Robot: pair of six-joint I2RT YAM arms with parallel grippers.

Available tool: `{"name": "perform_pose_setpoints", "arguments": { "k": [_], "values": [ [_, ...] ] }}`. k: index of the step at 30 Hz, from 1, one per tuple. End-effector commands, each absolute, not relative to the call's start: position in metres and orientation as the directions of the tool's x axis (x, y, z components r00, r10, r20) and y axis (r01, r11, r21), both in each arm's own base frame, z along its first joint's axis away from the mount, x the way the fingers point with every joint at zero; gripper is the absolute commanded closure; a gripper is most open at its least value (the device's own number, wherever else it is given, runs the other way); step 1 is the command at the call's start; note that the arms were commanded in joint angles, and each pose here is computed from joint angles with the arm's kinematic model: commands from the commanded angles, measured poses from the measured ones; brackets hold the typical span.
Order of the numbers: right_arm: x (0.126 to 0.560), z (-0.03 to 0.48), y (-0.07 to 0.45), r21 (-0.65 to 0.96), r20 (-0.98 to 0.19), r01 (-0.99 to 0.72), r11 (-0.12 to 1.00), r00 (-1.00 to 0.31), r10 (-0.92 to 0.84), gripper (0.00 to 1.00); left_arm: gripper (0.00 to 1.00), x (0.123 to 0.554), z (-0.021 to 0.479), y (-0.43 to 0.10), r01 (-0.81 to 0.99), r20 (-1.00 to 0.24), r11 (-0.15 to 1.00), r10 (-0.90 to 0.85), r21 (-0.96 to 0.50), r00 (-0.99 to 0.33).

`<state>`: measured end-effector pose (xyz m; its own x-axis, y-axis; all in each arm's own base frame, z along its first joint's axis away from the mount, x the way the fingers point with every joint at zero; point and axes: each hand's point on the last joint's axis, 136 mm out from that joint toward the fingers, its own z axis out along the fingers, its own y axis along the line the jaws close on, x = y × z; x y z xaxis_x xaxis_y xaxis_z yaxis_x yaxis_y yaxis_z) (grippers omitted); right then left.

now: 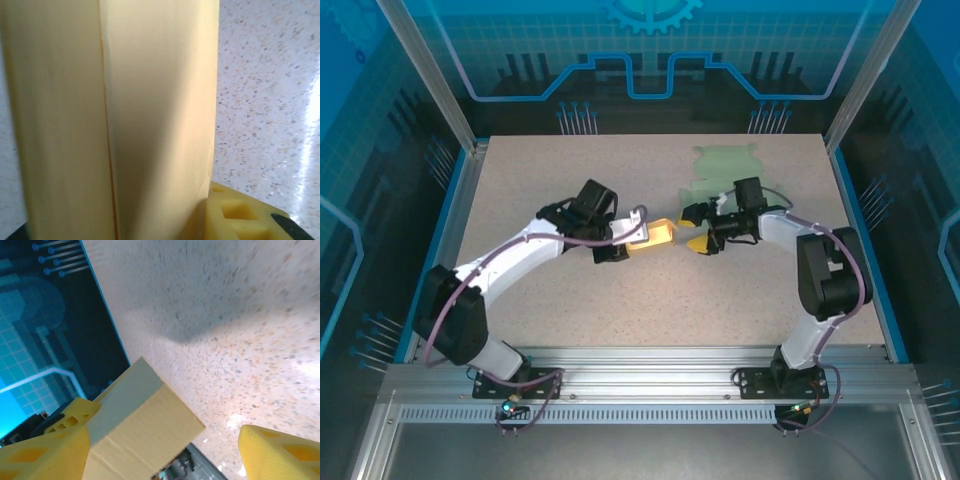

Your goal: Fold the paper box

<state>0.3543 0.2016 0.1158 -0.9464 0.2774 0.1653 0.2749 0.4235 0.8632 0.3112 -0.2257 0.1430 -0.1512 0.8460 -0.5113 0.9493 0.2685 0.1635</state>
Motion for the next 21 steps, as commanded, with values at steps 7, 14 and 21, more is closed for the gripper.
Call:
{"name": "perform_pose_setpoints", "arguments": {
  "k": [7,14,21],
  "values": [
    [0.335,0.158,0.167,0.597,-0.328,-0.113,0.794,-0.938,0.114,0.38,0.65,0.277,0.112,-0.228,0.932,-0.387,0.255,0.857,-0.257,-0.341],
    [0.325,0.188,0.202,0.282,-0.555,-0.439,0.853,-0.8,-0.228,0.53,0.64,0.289,0.103,-0.23,0.929,-0.36,0.257,0.867,-0.268,-0.344],
    [0.336,0.174,0.23,0.271,-0.548,-0.515,0.813,-0.777,-0.31,0.57,0.62,0.297,0.097,-0.227,0.942,-0.376,0.272,0.866,-0.196,-0.328]
  ]
}}
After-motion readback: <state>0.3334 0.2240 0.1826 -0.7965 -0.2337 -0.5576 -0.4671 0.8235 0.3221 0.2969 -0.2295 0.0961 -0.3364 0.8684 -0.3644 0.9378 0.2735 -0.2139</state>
